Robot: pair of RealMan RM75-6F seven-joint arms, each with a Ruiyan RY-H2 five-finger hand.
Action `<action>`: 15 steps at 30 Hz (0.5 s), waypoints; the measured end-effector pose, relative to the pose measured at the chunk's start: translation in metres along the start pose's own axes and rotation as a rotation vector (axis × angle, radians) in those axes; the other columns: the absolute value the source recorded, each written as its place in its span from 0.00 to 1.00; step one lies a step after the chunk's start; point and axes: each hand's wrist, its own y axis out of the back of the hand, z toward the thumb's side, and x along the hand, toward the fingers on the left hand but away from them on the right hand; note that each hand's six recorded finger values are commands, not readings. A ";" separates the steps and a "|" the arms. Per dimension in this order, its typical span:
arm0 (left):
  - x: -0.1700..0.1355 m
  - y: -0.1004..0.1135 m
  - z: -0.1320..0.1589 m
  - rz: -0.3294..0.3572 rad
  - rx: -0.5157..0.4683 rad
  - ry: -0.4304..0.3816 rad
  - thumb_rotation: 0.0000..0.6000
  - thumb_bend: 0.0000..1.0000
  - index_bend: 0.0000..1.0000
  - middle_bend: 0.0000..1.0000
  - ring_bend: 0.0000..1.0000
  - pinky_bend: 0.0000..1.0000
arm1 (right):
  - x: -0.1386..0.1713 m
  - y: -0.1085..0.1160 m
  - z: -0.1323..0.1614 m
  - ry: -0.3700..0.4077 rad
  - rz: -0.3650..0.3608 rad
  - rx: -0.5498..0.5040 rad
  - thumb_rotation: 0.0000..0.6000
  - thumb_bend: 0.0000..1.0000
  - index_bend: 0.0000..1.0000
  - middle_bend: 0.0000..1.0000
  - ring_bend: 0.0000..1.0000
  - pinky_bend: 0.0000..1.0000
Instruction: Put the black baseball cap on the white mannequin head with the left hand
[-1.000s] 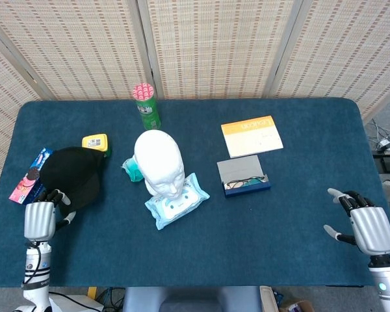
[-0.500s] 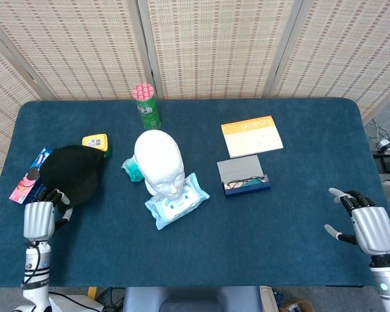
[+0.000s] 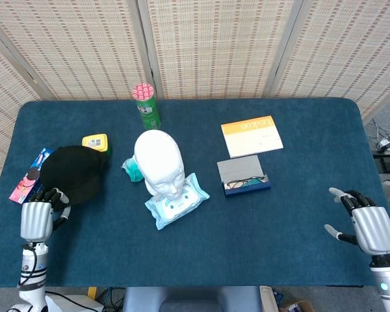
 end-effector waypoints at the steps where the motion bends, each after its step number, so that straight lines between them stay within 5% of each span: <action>1: 0.000 0.002 0.001 0.014 -0.005 -0.010 1.00 0.44 0.65 0.54 0.35 0.49 | 0.000 0.000 0.000 0.000 0.000 -0.001 1.00 0.00 0.24 0.40 0.26 0.40; 15: 0.005 0.031 0.002 0.155 -0.026 -0.089 1.00 0.44 0.71 0.61 0.41 0.50 | 0.001 0.001 0.000 0.001 -0.003 -0.001 1.00 0.00 0.24 0.40 0.26 0.40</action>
